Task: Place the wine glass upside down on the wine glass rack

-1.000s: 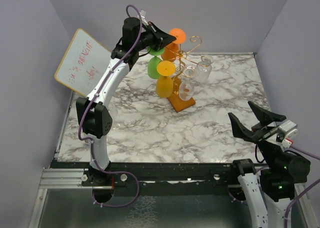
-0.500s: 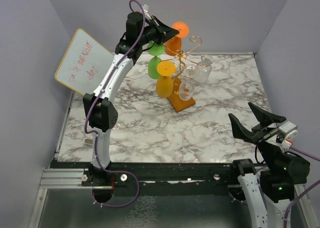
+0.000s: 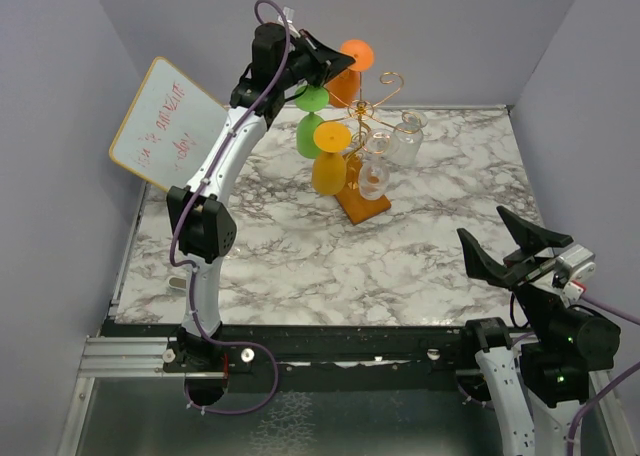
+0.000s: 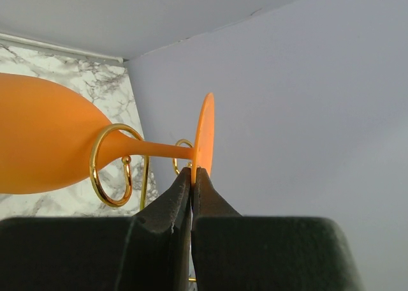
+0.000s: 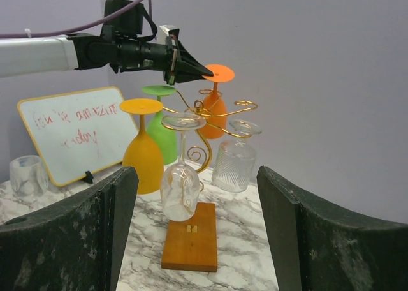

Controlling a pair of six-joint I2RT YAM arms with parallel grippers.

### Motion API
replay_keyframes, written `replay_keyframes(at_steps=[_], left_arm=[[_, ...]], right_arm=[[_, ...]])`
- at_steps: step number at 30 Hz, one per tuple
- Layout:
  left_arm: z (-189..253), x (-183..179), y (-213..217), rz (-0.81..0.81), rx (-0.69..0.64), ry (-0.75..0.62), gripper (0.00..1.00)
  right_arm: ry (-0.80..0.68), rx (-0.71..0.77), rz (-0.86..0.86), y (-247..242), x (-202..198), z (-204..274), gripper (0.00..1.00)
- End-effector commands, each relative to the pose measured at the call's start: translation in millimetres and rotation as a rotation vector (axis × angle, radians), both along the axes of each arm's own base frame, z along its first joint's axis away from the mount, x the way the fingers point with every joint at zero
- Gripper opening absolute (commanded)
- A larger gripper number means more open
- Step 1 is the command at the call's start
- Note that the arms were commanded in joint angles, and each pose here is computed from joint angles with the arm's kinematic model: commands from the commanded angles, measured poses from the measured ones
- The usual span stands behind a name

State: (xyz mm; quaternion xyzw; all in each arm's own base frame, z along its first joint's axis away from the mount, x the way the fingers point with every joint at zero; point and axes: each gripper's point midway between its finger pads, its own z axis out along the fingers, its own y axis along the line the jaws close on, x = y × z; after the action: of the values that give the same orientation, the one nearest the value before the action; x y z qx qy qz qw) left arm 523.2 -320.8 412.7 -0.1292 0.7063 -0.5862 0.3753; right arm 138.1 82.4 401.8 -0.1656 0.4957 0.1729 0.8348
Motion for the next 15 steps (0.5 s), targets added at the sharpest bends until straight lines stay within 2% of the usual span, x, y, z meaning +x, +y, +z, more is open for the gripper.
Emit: replay_keyframes(at_steps=[1, 15], left_arm=[[10.3, 5.7, 17.5, 0.063, 0.002, -0.022, 0.0], [8.3, 4.0, 32.1, 0.088, 0.035, -0.017, 0.0]], right_arm=[[0.016, 0.022, -0.01, -2.8, -1.6, -4.7, 0.8], [0.02, 0.026, -0.008, -2.6, -0.8, -5.6, 0.8]])
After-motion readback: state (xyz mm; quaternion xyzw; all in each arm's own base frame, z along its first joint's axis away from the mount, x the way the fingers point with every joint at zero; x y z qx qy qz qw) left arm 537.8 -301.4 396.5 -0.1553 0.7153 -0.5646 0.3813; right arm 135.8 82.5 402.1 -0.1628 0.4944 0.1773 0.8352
